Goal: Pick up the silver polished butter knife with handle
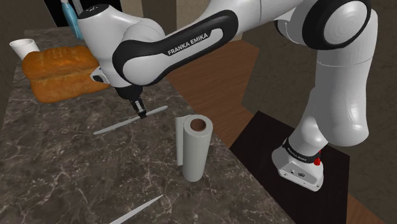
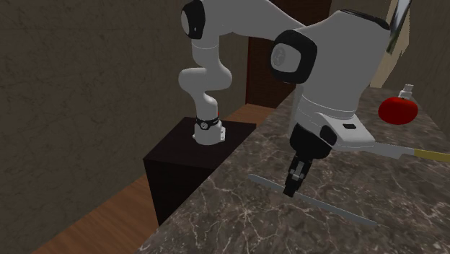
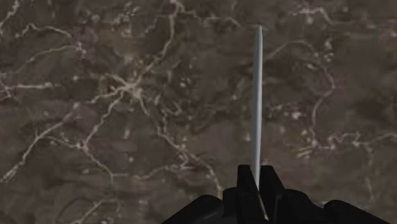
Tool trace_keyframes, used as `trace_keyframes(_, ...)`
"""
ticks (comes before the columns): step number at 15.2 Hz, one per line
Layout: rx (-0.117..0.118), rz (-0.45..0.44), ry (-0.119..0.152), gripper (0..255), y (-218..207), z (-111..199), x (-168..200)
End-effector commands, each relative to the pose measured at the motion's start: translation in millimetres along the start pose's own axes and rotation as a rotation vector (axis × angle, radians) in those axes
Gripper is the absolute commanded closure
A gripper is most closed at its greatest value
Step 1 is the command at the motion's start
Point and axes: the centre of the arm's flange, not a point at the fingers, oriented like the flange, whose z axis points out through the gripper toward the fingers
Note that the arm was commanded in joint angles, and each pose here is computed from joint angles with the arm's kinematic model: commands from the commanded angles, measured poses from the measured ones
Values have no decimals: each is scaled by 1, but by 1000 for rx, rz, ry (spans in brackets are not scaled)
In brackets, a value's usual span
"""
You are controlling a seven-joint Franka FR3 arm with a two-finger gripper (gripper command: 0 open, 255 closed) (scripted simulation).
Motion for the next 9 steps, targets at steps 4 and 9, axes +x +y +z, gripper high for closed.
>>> trace_keyframes(4,0,0,0,255,0,0,0)
trace_keyframes(9,0,0,0,255,1,-15,-2)
